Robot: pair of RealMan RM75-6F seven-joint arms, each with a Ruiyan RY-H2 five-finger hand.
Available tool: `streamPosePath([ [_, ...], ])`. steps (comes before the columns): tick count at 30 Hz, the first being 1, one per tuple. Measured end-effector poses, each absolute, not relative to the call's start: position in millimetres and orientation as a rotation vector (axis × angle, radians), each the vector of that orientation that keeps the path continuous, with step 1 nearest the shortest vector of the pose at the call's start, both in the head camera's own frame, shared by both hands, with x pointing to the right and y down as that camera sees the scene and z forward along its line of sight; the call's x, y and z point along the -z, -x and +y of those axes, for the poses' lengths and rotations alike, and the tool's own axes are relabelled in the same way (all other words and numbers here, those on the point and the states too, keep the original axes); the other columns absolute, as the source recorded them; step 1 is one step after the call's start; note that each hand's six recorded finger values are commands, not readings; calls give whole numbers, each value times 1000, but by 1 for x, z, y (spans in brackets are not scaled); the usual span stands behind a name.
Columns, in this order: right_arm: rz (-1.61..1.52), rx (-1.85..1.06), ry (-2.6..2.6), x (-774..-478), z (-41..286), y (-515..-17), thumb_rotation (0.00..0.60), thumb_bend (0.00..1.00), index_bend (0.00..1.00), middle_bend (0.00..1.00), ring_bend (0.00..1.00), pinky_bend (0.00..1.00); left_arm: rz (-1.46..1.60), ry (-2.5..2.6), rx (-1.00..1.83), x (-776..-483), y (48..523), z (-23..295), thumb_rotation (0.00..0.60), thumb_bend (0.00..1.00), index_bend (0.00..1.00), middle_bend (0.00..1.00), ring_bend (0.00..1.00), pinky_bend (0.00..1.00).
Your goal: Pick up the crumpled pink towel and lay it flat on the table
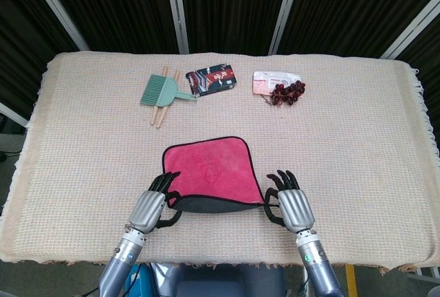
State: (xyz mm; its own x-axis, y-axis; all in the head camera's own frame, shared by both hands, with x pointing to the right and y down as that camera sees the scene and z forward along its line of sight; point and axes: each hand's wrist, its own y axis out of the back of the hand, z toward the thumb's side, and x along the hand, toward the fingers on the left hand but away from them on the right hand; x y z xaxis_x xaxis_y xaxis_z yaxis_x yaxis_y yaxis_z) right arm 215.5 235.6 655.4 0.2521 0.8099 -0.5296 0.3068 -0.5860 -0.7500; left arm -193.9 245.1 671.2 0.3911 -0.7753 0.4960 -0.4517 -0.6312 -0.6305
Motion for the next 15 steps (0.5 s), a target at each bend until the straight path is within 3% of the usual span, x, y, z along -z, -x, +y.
streamPosePath([
  [2, -998, -1317, 2029, -656, 237, -215, 600, 467, 168, 88, 1, 0, 1042, 2268, 1124, -672, 193, 247, 600, 207, 266, 10, 0, 0],
  [5, -970, -1328, 2039, -656, 240, -215, 600, 419, 10, 7, 0, 0, 1025, 2279, 1132, -672, 193, 248, 600, 151, 185, 1, 0, 0],
  [15, -939, -1316, 2019, -643, 242, -218, 600, 368, 0, 0, 0, 0, 1014, 2276, 1130, -660, 205, 246, 600, 117, 127, 0, 0, 0],
])
